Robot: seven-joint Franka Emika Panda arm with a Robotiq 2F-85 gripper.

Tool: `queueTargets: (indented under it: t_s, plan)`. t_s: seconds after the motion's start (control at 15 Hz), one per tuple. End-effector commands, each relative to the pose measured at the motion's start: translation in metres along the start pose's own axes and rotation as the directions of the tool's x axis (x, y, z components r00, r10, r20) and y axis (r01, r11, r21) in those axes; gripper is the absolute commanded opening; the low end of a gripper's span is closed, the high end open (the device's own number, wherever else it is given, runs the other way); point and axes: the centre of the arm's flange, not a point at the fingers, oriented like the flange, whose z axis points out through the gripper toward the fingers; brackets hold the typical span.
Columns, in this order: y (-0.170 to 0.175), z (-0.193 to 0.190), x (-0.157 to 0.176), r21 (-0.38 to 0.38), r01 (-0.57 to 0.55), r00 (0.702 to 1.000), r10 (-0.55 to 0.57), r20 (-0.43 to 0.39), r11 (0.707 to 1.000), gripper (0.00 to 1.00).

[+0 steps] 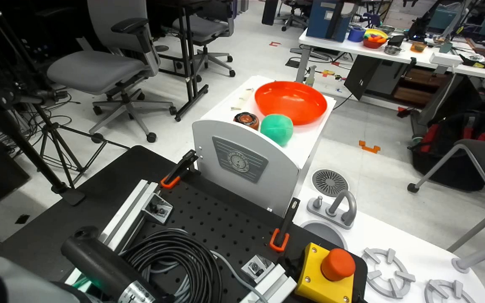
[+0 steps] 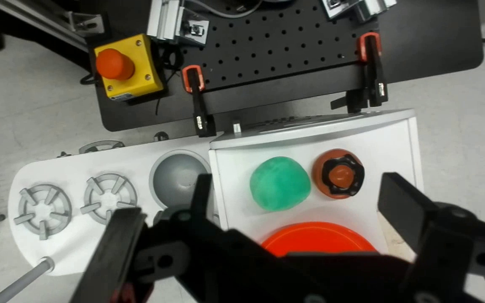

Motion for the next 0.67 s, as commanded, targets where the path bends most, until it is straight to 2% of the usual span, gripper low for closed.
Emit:
queueTargets:
  t_s: [0.0,0.13,0.27,0.33,0.47,0.6]
  plan:
    - [-0.0002,0.0055,0.0011,0.144,-0.061,0.996,0.069,-0.053,0.988,1.0]
    - [-0.0004,0.0066,0.0036,0.189,-0.082,0.993,0.097,-0.074,0.979,1.0]
    - [-0.0006,0.0087,0.0058,0.201,-0.093,0.991,0.111,-0.079,0.975,1.0]
    - [-0.0007,0.0094,0.0061,0.184,-0.095,0.992,0.109,-0.064,0.978,1.0]
    - [0.0003,0.0107,0.0035,0.1,-0.119,0.993,0.117,0.026,0.988,1.0]
    - [0.0011,0.0147,0.0006,0.062,-0.131,0.989,0.126,0.076,0.99,1.0]
